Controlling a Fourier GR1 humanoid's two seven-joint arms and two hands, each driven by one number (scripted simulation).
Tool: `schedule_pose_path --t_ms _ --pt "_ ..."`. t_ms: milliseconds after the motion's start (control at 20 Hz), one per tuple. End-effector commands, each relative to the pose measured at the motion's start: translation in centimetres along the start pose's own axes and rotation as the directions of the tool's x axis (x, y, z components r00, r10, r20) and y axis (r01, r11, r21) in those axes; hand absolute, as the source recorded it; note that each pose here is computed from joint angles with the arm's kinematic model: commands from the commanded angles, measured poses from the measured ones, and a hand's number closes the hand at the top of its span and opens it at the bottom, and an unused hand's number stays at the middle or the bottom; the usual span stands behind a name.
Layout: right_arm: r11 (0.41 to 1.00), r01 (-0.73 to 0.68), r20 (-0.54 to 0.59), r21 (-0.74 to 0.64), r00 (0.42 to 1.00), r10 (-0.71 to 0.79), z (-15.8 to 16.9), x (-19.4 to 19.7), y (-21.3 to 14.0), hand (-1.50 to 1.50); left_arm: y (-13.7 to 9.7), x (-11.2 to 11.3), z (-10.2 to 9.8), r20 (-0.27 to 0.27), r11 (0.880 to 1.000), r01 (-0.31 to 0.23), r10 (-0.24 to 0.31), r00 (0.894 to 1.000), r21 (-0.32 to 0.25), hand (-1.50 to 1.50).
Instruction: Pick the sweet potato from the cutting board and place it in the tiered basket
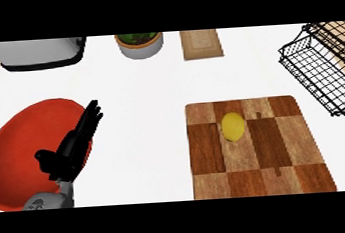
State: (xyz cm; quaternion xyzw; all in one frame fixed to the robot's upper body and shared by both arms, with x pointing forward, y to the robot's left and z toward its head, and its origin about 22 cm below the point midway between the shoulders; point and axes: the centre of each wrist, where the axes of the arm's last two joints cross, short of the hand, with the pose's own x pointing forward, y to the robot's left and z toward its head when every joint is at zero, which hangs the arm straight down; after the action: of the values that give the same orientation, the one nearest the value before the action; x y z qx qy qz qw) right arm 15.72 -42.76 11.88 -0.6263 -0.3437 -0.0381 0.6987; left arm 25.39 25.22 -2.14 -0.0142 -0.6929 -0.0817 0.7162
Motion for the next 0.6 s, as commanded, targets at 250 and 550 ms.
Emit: schedule_pose_path --t_ms 250,550 --pt "0.987 0.130 0.085 -0.093 0.989 -0.122 -1.4 6.1 -9.6 1.50 -0.9 0.7 -0.1 0.001 0.997 0.003 -0.003 1.000 -0.072 0.00" --pt "0.974 0.198 0.053 -0.114 0.980 -0.193 -3.9 12.4 -13.8 1.50 -2.6 0.1 -2.8 -0.001 0.997 0.020 -0.020 1.000 -0.078 0.00"
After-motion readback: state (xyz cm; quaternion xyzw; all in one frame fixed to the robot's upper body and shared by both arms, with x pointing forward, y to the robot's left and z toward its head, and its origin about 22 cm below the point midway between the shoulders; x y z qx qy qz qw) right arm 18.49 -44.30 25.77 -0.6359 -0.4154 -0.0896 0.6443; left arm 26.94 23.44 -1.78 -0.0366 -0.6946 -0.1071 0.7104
